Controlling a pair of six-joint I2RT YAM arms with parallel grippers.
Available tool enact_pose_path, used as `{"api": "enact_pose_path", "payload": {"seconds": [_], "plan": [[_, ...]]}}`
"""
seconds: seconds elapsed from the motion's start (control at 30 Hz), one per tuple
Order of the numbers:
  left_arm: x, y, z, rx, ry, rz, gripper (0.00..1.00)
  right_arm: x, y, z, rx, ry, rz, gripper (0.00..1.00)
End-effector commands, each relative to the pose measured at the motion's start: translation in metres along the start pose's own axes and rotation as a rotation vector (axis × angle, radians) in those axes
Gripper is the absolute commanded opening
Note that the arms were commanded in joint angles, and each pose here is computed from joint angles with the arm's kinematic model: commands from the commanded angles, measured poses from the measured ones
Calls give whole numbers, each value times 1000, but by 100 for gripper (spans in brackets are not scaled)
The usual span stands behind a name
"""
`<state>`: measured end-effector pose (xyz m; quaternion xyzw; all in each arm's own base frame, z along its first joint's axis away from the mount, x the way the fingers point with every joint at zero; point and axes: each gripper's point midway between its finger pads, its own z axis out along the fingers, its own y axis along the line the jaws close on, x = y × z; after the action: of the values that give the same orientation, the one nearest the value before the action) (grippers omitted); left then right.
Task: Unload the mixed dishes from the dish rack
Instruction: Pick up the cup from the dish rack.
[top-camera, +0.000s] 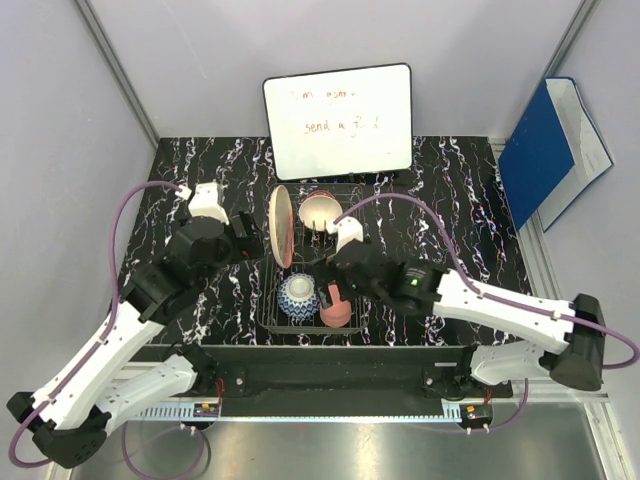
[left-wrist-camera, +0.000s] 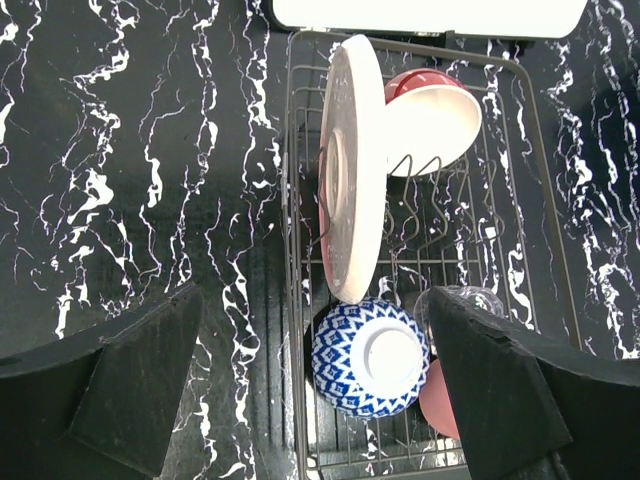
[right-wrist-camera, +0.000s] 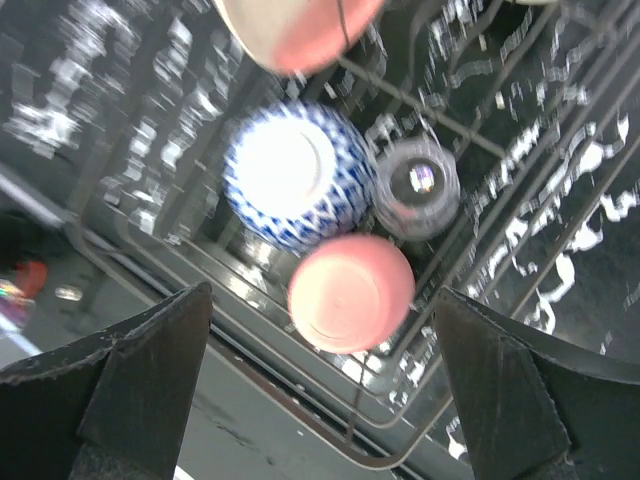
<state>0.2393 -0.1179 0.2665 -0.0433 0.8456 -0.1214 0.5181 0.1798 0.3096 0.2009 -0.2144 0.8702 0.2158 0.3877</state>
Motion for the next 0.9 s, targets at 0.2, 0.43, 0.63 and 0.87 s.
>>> {"api": "enact_pose_path", "payload": {"seconds": [0.2,0.43,0.63,0.87], "plan": [[-3,3,-2,3,-46,-17,99,39,-17,13,145,113,21,100],[3,2,1,6,-29,-18,99,57,-12,26,144,175,4,99],[9,5,2,2,-20,-21,99,66,-13,37,168,202,-5,96],[10,6,1,2,-23,-25,99,69,-10,42,167,222,-12,80]]}}
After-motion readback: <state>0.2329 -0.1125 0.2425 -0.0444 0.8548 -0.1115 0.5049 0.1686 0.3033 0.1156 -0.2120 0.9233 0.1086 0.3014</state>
